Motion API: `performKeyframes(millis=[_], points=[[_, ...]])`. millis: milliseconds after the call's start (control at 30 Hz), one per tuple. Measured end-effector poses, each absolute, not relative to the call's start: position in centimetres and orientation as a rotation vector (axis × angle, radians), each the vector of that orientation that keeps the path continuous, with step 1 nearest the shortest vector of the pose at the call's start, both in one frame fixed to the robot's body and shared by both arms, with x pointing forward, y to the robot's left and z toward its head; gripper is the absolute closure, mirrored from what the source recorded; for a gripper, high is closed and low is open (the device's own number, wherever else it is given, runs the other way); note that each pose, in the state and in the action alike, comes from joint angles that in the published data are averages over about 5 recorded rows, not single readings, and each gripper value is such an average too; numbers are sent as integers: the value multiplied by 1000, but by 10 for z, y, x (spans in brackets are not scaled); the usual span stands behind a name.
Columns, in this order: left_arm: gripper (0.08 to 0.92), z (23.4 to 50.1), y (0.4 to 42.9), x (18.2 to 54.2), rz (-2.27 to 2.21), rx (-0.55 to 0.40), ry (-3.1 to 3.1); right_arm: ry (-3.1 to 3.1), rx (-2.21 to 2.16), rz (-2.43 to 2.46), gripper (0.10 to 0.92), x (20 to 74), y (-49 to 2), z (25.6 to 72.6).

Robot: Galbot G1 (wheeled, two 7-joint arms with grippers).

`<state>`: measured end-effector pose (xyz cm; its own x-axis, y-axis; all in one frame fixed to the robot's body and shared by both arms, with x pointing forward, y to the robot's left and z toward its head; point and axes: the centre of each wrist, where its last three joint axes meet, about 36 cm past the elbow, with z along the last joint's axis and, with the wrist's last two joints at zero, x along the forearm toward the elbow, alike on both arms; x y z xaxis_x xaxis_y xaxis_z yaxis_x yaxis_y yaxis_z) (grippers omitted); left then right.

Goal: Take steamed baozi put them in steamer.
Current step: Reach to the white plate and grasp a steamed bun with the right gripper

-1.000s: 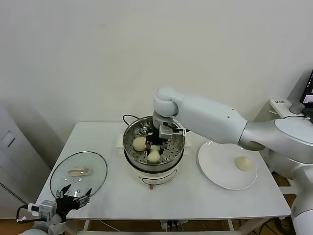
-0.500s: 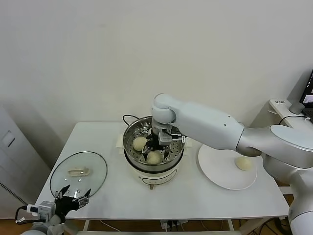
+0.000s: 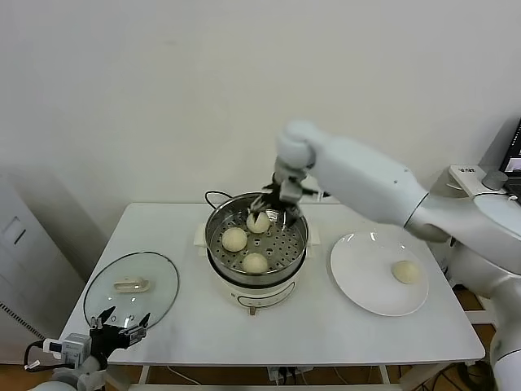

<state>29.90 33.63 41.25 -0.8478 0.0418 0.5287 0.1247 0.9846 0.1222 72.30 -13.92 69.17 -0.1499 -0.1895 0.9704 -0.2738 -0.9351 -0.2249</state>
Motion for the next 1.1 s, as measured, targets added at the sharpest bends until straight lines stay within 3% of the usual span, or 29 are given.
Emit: performKeyframes(millis=[267, 567, 1100], points=[[177, 413, 337, 299, -203, -116, -2580, -911, 1752, 1975, 200, 756, -258, 703], [177, 416, 340, 302, -205, -114, -2584, -1101, 1560, 1695, 200, 756, -375, 682], [177, 414, 342, 302, -207, -111, -2577, -1187, 1422, 1430, 200, 725, -475, 587]])
